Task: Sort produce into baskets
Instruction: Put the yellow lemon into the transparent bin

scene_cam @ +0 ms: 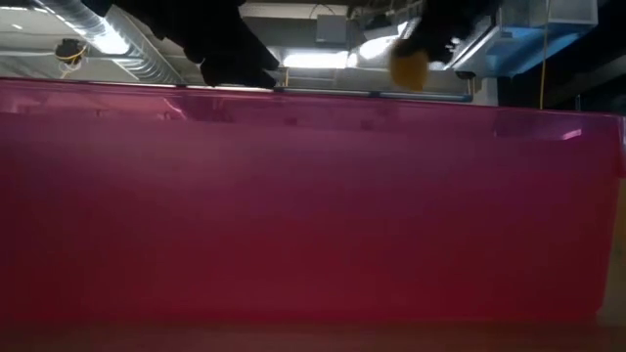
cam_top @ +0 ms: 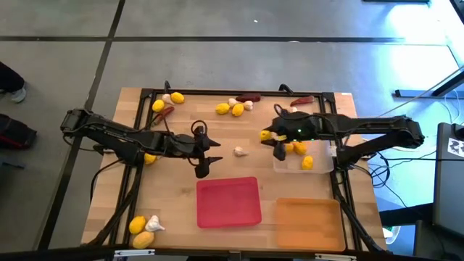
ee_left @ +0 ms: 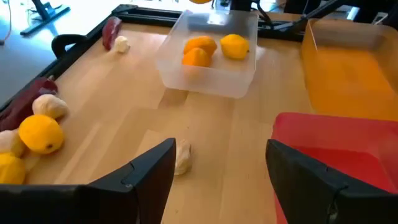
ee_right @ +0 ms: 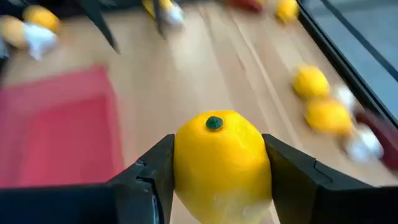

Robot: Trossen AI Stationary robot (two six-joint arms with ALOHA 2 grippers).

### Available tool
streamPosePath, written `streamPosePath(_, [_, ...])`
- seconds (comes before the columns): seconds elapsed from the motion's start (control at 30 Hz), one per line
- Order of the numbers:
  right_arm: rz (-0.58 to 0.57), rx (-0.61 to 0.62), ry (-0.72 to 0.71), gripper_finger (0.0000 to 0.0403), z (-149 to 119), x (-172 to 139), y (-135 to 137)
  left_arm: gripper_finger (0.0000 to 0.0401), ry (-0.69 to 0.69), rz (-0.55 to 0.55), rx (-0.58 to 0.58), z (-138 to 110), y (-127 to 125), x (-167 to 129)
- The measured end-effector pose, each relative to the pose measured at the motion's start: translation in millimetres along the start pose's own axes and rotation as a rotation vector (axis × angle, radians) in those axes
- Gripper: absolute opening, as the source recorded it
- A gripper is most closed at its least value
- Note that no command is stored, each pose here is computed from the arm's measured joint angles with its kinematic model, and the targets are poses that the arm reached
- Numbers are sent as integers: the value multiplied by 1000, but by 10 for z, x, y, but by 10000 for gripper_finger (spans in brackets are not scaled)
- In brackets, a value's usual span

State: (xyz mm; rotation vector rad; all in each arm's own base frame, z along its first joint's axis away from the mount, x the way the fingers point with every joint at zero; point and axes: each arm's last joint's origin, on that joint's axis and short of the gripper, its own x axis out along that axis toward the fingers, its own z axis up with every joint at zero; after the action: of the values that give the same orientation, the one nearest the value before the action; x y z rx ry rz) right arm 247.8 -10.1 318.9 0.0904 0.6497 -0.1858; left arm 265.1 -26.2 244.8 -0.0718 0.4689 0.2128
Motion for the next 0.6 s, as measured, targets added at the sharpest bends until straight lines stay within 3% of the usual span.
streamPosePath(0.37, [-303, 93, 287, 191, -392, -426, -171, 244, -11, -2, 20, 11, -2, 0])
streamPosePath(0.6, [-356, 134, 376, 191, -679, -375, -237, 244, -11, -15, 31, 7, -35, -15])
